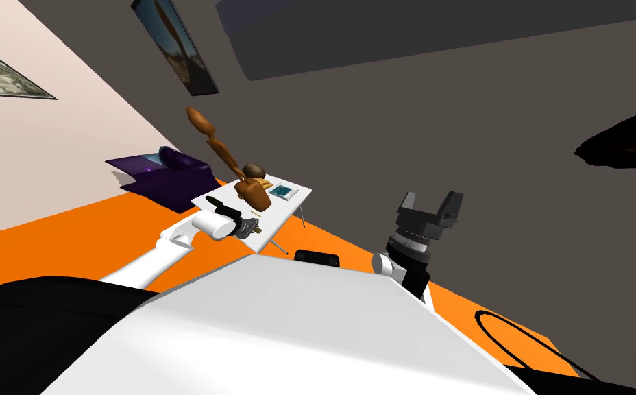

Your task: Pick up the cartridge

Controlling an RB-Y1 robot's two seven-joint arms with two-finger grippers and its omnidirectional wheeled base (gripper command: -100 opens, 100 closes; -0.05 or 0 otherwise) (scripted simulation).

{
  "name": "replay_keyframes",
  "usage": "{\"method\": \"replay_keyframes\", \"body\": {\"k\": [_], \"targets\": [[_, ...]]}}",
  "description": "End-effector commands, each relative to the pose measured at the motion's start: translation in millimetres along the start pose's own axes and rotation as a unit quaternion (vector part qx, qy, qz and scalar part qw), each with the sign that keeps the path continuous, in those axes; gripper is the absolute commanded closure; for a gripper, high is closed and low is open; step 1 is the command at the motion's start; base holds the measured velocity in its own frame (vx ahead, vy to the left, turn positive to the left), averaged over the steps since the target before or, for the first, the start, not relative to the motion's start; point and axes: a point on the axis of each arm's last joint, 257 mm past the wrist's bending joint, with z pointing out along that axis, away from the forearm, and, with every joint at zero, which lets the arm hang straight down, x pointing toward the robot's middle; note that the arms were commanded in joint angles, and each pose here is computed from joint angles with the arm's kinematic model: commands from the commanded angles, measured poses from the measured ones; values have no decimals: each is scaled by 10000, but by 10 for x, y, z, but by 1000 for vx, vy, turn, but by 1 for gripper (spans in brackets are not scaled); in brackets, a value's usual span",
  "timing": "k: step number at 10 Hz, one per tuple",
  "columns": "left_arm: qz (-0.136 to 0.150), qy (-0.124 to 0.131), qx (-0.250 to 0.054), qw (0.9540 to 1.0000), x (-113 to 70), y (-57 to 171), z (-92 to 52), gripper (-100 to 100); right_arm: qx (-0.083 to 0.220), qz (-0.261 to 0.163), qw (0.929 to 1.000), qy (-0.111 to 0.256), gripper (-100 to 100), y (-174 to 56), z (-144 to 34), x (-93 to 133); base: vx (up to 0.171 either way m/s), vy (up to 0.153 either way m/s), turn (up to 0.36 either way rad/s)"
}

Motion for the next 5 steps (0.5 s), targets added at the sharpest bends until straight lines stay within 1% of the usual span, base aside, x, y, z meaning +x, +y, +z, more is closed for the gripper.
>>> {"method": "replay_keyframes", "body": {"k": [1,2,3,4,5], "targets": [[0,0,0,10000,0,0,0,0,0,0,10000,0,0,0,0,0,0,0,0],[49,23,-13,10000,25,-31,-100,100,0,0,10000,0,0,0,0,0,10,0,84],[72,30,-14,10000,35,-45,-144,100,0,0,10000,0,0,0,0,0,18,-1,85],[60,24,0,10000,26,-34,-111,100,0,0,10000,0,0,0,0,0,8,-1,13],[60,24,-7,10000,27,-33,-118,0,0,0,10000,0,0,0,0,0,0,0,0]]}}
